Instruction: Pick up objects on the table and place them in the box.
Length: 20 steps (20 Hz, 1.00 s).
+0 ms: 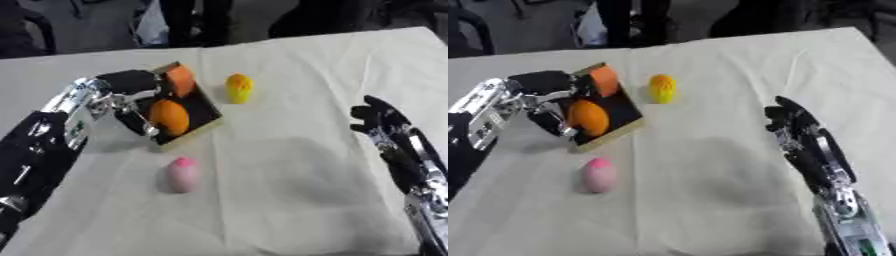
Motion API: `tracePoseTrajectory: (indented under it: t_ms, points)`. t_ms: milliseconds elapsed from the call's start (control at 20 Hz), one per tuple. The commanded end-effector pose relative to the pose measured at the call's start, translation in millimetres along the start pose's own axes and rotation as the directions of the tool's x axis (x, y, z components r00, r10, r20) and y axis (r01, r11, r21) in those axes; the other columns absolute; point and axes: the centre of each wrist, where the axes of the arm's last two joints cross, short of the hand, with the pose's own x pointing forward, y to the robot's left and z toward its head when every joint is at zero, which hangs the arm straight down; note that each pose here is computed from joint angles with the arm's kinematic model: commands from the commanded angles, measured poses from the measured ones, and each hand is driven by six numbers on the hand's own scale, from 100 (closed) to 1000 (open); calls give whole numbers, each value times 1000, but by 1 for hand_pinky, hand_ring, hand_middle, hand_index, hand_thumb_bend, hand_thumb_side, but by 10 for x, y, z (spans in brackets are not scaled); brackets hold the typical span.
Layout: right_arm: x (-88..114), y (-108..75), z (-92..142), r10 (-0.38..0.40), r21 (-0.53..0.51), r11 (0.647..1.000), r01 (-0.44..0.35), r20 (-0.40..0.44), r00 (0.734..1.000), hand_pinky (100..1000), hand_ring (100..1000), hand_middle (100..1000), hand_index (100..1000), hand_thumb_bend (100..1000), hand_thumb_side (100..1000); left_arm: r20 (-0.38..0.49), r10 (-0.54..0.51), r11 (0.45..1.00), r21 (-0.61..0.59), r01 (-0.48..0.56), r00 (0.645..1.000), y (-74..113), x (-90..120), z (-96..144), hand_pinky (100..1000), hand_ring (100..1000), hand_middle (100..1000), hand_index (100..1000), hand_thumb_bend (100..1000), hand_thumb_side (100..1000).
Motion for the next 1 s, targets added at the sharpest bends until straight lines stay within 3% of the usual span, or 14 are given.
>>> tracePoseTrajectory:
  t_ms: [50, 150, 450, 750, 1000]
  points:
    - [64, -22, -40, 9, 5, 1000, -9, 27, 1000, 811, 868, 771, 917, 100, 570, -17, -30, 999, -30, 29, 999, 80, -81, 91, 727, 655, 688, 813, 370, 306]
    - [64, -24, -39, 10, 5, 1000, -10, 27, 1000, 811, 868, 771, 917, 100, 570, -21, -32, 998, -46, 31, 999, 75, -107, 131, 736, 669, 708, 834, 388, 361]
    - [59, -35, -31, 14, 2, 1000, -14, 23, 1000, 811, 868, 771, 917, 100, 570, -26, -35, 998, -48, 34, 999, 154, -145, 252, 749, 684, 728, 856, 397, 357]
    - [51, -51, -18, 21, 1, 1000, -21, 18, 1000, 811, 868, 771, 917, 100, 570, -104, -45, 995, 85, 54, 994, 509, -336, 742, 752, 681, 730, 860, 375, 331]
    - [46, -61, -10, 23, -5, 1000, -23, 15, 1000, 811, 868, 771, 916, 100, 569, -233, 71, 983, 183, -28, 970, 541, -612, 1127, 749, 672, 723, 860, 356, 279]
